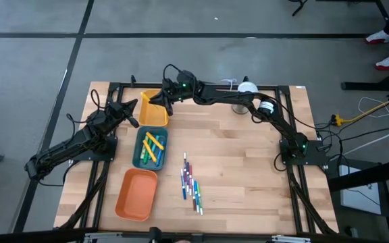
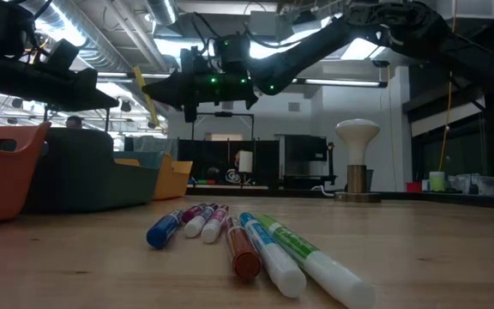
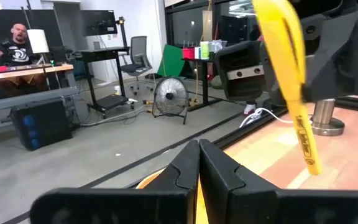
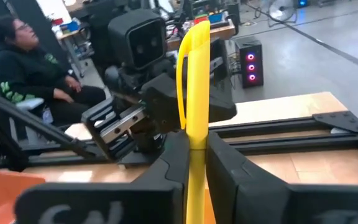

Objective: Pick & Place Markers
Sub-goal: Put the yellow pen into the yellow bin

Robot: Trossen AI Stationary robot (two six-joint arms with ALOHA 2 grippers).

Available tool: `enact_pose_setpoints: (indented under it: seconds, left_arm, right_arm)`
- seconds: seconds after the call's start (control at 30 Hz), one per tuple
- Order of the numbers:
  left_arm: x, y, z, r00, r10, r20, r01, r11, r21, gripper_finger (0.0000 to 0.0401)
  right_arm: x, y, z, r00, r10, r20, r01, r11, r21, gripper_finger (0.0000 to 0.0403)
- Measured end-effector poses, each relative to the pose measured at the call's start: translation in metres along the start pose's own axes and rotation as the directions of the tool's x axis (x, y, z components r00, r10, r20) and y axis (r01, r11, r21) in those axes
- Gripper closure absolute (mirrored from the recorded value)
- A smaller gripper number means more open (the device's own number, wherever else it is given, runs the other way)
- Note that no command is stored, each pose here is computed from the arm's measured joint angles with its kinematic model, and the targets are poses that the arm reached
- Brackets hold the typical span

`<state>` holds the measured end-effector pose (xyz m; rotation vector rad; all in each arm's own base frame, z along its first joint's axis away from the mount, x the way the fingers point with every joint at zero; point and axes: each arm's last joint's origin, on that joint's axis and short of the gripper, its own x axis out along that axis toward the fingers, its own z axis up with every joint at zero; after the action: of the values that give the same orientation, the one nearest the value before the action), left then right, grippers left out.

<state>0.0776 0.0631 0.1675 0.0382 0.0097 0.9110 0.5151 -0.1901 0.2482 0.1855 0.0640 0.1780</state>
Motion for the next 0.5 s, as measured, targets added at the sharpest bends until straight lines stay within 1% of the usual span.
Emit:
enact_pose_setpoints:
  seconds: [0.13, 0.23, 0.33, 0.43, 0.5]
  left_arm:
    - [0.0000, 0.0000, 0.0000, 1.000, 0.000, 0.000, 0.000, 1.000, 0.000, 0.0391]
    - [0.0000, 0.0000, 0.0001, 1.000, 0.000, 0.001, 0.000, 1.000, 0.000, 0.0391]
    - [0.0000, 0.0000, 0.0001, 1.000, 0.001, 0.001, -0.001, 1.000, 0.000, 0.0394]
    - [0.0000, 0.0000, 0.0001, 1.000, 0.001, 0.001, -0.001, 1.000, 0.000, 0.0395]
    - [0.0000, 0.0000, 0.0001, 1.000, 0.001, 0.001, -0.001, 1.000, 0.000, 0.0395]
  right_arm:
    - [-0.0014, -0.0035, 0.0006, 0.999, -0.036, 0.009, 0.035, 0.997, 0.073, 0.0363]
    - [-0.0019, -0.0058, 0.0008, 0.996, -0.092, 0.017, 0.088, 0.985, 0.145, 0.0363]
    - [-0.0020, -0.0072, 0.0011, 0.990, -0.141, 0.028, 0.130, 0.962, 0.240, 0.0363]
    - [-0.0021, -0.0074, 0.0015, 0.988, -0.148, 0.033, 0.129, 0.935, 0.331, 0.0362]
    - [-0.0021, -0.0074, 0.0014, 0.988, -0.149, 0.033, 0.123, 0.908, 0.401, 0.0362]
